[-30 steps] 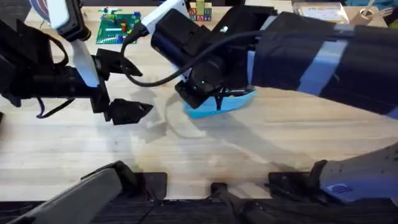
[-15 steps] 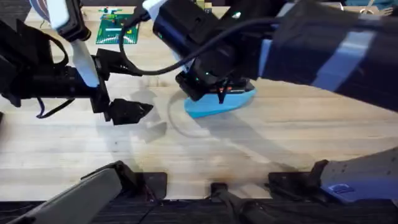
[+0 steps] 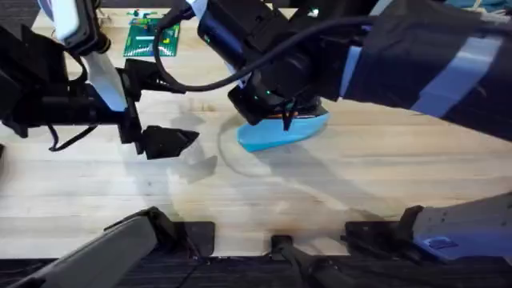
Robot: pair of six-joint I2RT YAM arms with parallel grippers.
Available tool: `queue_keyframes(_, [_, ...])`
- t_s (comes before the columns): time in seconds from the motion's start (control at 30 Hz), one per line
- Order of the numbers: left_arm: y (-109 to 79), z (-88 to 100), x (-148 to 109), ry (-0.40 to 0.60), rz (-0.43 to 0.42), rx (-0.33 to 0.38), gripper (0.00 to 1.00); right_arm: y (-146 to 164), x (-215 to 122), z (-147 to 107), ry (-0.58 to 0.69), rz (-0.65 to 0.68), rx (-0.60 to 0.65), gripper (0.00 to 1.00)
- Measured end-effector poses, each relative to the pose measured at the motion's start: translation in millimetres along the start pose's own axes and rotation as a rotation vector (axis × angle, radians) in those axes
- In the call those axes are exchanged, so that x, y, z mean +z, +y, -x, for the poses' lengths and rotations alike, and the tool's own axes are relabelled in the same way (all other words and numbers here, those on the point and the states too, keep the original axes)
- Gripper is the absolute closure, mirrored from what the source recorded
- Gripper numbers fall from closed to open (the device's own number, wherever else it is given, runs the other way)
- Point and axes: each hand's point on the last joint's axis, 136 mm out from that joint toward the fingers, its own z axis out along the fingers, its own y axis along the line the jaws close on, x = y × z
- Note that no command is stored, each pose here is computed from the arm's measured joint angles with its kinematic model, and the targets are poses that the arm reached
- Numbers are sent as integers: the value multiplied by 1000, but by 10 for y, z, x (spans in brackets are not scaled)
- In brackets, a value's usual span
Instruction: Unzip the bag, pick up the pens from the table one at a time and place them inside, then zip the bag closed.
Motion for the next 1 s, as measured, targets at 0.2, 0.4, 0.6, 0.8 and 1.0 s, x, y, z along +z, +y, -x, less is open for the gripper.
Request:
queue_keyframes(0.2, [-30,-49,216,-25,-118,0,7,7,0,44,-18,2,5,970])
queue_keyframes(0.4, [-32,-66,454,-122,-230,9,7,3,0,46,-19,0,5,970])
queue_keyframes(0.6, [8,-125,685,-242,-304,-16,7,3,0,46,-19,0,-40,969])
queue_keyframes(0.8, [-26,-101,774,-264,-334,-4,7,3,0,46,-19,-1,-100,969])
queue_keyframes(1.0, [-135,-107,1013,-268,-412,36,6,3,0,46,-19,-2,-198,968])
